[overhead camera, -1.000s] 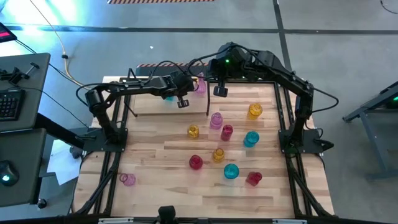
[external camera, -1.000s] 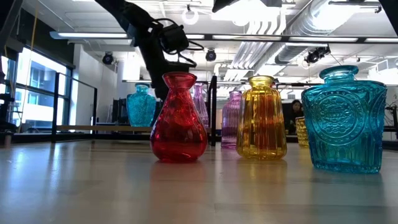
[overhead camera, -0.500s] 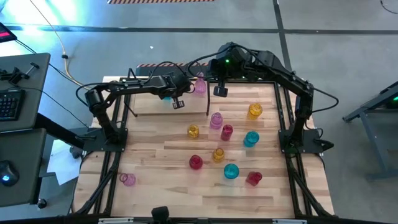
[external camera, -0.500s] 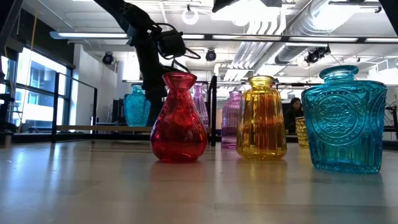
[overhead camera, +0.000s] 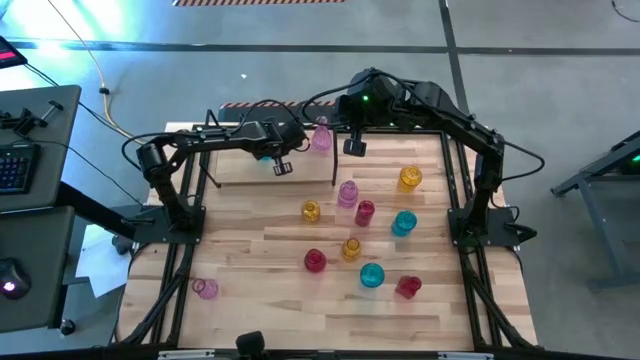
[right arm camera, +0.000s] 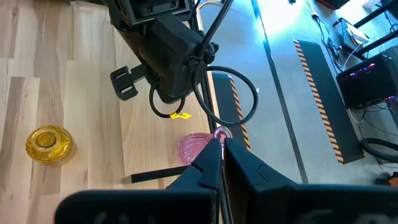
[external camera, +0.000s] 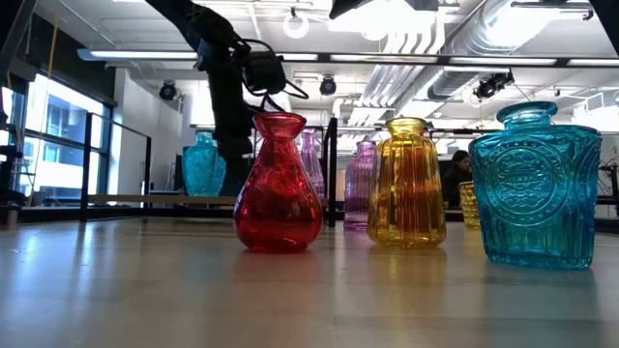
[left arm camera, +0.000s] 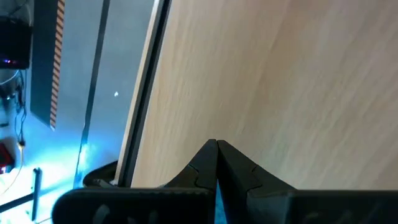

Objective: Sort vases onto shelf
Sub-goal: Put the top left blue vase on the shelf

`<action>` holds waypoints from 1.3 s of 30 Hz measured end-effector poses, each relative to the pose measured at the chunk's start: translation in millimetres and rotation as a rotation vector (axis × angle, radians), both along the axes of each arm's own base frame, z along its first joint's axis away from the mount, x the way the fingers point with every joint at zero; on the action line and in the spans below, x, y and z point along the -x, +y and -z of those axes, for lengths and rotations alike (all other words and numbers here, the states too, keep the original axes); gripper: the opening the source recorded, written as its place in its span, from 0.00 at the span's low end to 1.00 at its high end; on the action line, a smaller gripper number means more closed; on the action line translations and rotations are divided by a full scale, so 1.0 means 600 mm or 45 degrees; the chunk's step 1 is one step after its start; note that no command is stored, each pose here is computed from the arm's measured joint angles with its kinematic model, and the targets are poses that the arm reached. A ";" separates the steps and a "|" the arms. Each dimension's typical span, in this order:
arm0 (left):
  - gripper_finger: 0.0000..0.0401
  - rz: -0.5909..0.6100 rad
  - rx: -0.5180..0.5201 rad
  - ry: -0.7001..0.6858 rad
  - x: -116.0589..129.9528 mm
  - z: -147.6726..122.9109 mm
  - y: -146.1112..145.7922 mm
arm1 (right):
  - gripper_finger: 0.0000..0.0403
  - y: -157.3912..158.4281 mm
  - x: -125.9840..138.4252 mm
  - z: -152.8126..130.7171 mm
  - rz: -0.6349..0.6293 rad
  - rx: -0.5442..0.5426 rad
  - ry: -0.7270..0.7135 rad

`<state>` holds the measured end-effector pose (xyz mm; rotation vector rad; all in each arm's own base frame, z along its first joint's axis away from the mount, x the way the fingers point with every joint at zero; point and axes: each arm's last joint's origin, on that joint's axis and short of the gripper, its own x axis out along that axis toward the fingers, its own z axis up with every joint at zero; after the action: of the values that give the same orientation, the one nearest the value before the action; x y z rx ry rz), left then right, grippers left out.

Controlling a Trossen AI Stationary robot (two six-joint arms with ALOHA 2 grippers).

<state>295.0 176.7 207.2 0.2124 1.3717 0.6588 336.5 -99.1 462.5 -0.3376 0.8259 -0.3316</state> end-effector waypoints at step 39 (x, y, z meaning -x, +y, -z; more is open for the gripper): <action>0.00 0.155 0.138 -0.387 -0.002 -0.058 -0.006 | 0.00 0.018 -0.003 0.001 -0.039 -0.006 0.014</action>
<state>296.0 173.0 241.9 0.1027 1.0895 0.4908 338.6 -88.5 461.7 -0.3474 0.8312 -0.2998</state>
